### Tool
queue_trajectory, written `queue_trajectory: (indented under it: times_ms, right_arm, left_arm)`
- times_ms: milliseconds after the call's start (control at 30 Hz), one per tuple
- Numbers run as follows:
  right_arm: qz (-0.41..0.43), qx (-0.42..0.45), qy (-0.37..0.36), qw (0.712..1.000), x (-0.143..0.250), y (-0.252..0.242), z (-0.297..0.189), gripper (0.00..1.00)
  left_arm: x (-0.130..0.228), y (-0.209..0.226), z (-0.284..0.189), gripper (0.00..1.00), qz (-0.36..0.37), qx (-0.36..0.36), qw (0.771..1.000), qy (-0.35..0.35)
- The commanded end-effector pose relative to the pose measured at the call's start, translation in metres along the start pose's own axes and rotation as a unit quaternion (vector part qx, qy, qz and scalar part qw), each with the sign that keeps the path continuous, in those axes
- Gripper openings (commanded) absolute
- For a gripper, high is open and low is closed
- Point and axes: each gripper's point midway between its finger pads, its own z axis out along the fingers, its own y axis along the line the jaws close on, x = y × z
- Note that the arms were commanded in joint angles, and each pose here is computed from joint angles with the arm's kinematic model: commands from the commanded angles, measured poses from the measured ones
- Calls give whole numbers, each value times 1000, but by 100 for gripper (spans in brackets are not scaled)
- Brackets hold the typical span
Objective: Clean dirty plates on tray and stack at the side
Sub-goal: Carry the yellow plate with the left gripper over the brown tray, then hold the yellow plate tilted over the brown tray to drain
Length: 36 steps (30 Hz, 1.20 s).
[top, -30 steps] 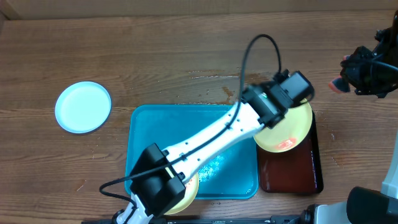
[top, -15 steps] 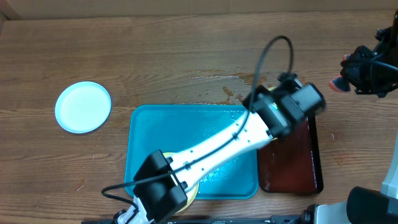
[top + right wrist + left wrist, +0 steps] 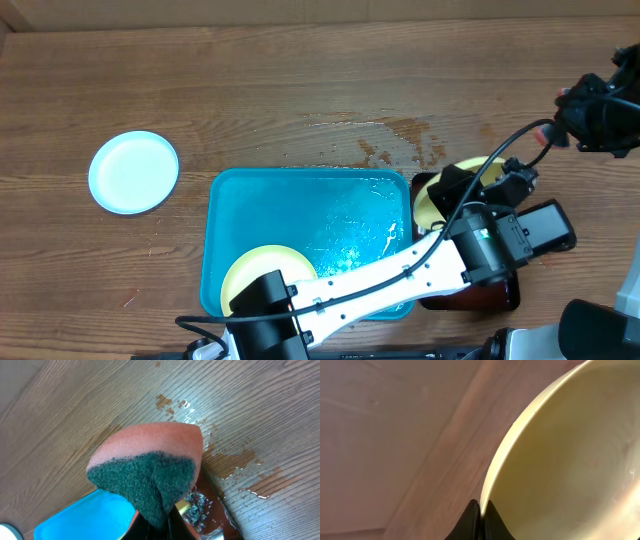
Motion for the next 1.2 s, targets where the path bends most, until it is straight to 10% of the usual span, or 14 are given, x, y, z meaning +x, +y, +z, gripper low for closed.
queue_trajectory:
  times_ms: [0,1167]
  right_arm:
    - [4,-18,-21,1000,-6,2,-14,4]
    - [5,-16,-18,1000,-5,0,-15,4]
  left_arm:
    - [-8,19,-3,4,-1,-36,999,-9]
    - [-23,33,-21,4,2,-105,994,-39]
